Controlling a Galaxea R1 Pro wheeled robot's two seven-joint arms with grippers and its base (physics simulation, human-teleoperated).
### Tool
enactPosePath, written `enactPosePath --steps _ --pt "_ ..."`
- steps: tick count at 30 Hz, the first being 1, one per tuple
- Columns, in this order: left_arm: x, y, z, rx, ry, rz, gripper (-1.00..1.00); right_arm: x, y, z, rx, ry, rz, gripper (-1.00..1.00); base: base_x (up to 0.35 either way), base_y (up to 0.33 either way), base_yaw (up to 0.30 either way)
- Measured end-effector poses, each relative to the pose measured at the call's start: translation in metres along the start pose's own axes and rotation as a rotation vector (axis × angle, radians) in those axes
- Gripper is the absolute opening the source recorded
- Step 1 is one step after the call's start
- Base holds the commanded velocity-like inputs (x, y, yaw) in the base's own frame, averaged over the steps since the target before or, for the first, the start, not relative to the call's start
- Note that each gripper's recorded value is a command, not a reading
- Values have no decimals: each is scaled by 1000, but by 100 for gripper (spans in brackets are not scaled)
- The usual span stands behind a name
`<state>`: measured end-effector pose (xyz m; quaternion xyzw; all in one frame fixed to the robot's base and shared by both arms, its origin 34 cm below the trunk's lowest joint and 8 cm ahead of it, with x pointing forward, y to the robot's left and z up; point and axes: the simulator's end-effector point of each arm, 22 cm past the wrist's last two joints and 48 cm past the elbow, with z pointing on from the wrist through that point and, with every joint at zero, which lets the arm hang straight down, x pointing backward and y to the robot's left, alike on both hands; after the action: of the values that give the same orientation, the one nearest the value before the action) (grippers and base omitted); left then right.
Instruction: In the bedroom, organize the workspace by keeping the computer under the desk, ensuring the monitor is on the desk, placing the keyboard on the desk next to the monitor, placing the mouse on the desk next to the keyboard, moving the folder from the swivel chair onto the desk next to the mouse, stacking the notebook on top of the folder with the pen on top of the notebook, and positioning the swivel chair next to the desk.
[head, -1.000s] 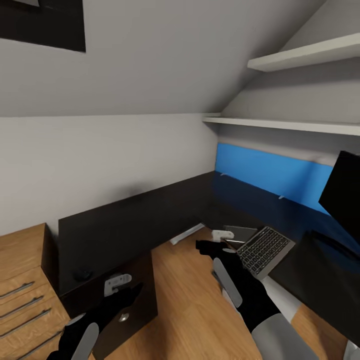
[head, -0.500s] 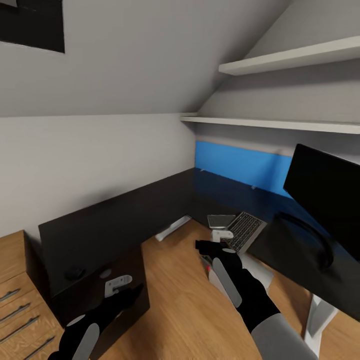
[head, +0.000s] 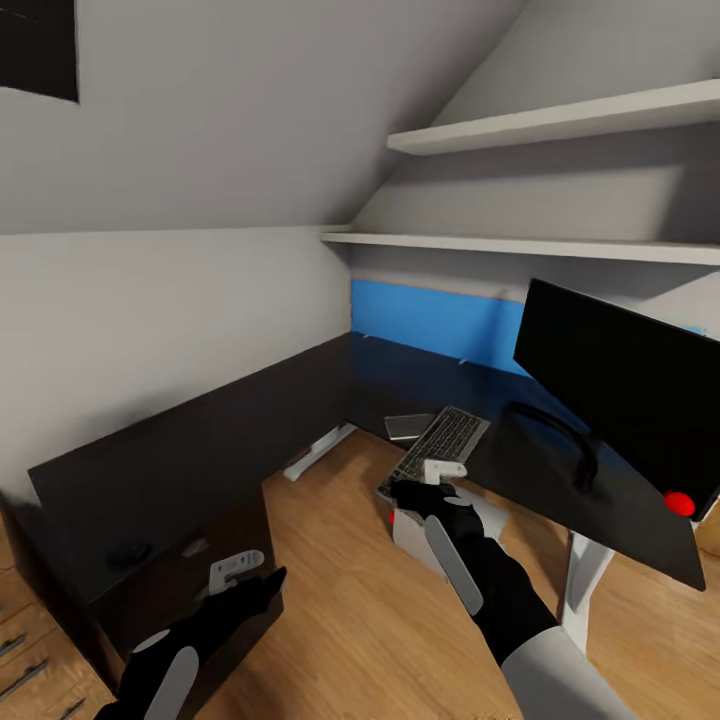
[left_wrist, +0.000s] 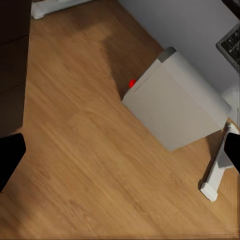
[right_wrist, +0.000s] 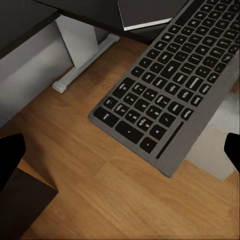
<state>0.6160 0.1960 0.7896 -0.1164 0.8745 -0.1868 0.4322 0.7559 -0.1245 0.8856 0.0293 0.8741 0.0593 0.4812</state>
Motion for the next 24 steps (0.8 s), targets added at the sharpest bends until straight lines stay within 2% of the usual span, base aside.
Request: enactPosePath --steps 6,18,21,24 --pt "0 0 0 1 0 -1 100 0 1 0 -1 0 0 100 -5 8 -89" --pt "0 0 0 3 0 -3 100 1 8 -1 -12 3 5 100 0 1 -7" --pt "0 1 0 -2 0 -1 100 7 6 3 -7 5 8 100 0 0 0" --pt "0 1 0 -3 0 -2 100 18 1 13 13 -22 32 100 0 0 0"
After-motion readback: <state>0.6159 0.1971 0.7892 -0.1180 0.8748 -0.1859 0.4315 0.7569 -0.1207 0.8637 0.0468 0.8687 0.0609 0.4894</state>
